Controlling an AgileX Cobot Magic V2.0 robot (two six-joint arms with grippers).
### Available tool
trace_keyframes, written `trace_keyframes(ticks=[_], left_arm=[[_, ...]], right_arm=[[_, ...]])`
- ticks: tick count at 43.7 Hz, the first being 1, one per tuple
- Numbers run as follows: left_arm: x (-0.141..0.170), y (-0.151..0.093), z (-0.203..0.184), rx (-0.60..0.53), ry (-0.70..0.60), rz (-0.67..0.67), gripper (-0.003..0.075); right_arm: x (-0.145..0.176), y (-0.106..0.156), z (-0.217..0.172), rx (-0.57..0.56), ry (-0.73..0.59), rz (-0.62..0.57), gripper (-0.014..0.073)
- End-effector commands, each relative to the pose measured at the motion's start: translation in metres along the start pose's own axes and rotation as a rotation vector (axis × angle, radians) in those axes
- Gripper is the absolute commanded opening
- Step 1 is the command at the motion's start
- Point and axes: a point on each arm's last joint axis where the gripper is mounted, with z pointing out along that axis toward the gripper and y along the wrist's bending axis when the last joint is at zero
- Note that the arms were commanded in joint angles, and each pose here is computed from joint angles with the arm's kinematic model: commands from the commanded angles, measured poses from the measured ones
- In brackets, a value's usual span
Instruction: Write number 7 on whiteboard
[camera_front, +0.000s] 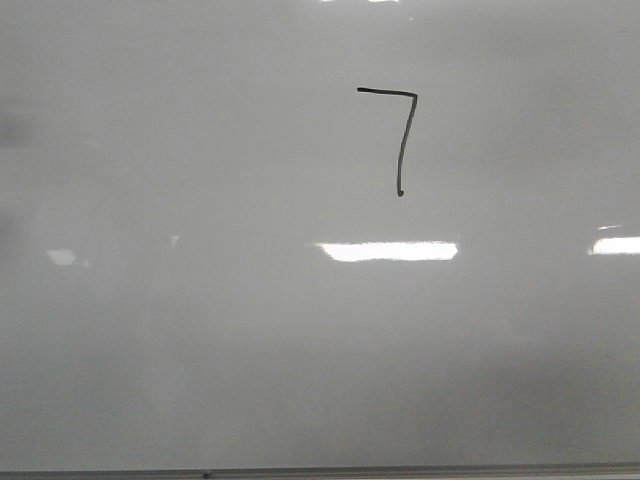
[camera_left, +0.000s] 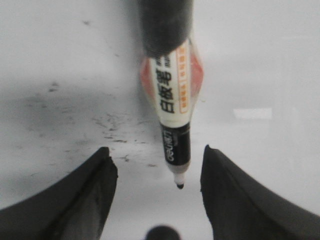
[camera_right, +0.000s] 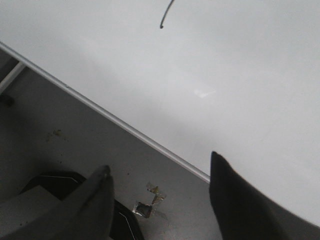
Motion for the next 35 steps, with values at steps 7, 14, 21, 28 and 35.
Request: trace_keyframes(ticks=[7, 14, 21, 28, 35], left_arm=[[-0.011, -0.012, -0.092, 0.044, -0.145, 0.086, 0.0387], [0.013, -0.023, -0.147, 0.123, -0.163, 0.138, 0.0387], [0.036, -0.027, -0.185, 0.238, -0.227, 0.166, 0.0387], [0.062, -0.027, -0.199, 0.326, -0.257, 0.168, 0.0387], [0.070, -0.025, -0.197, 0.330, -0.255, 0.171, 0.0387]], right_arm=[[0.001, 0.002, -0.032, 0.085, -0.143, 0.145, 0.0443], [0.017, 0.001, -0.040, 0.158, -0.161, 0.201, 0.0443], [0.039, -0.003, -0.041, 0.254, -0.154, 0.246, 0.0443], [0.052, 0.000, -0.039, 0.255, -0.159, 0.248, 0.0443], [0.053, -0.001, -0.038, 0.255, -0.162, 0.248, 0.0443]])
